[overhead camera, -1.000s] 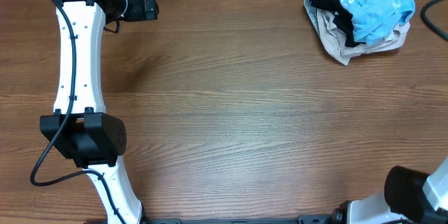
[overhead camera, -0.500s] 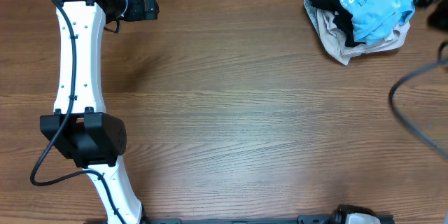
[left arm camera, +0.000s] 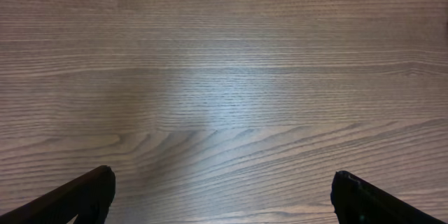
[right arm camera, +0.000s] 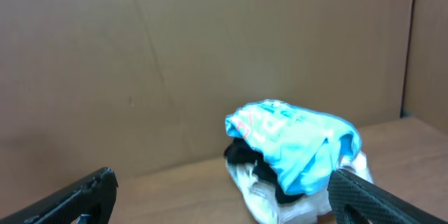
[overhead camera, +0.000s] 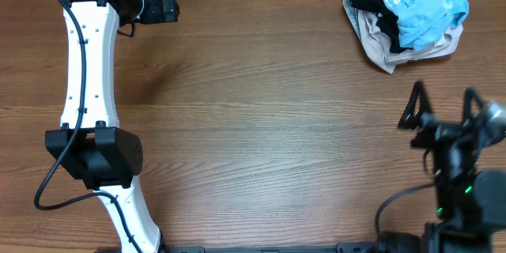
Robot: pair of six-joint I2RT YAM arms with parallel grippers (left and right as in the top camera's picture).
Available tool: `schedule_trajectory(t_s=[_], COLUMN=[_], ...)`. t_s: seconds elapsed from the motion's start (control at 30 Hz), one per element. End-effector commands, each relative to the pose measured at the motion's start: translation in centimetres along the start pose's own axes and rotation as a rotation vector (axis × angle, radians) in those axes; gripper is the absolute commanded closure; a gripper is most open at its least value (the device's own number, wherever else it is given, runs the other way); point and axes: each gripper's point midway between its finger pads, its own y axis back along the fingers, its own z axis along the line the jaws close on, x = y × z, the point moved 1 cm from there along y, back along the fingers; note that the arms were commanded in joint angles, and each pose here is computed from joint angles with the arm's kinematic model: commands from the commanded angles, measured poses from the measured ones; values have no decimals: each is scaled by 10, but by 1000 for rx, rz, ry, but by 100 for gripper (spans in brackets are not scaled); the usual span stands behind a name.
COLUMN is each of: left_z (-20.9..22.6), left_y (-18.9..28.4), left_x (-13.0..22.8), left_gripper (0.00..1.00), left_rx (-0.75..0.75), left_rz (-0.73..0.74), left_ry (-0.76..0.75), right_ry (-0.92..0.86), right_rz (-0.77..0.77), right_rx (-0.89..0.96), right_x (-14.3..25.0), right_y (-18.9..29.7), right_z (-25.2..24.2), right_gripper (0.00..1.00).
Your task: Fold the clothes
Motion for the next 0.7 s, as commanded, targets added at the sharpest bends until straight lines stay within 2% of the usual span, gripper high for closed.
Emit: schedule_trajectory(t_s=[0.0,0.23,0.67], left_z=[-3,-3,-3], left_y=[3,3,3], left_x=[0,0,0], left_gripper=[0,1,0], left_rx=[-1,-1,-1], left_rz=[-4,-4,-4], left_ry=[7,7,7], right_ry=[-15,-61,-56], right_rz=[6,10,-27], right_rx=[-27,-37,-48], right_x=[36,91,124], right_y=[9,14,15], right_z=[-2,-13,-20], right_gripper=[0,0,0])
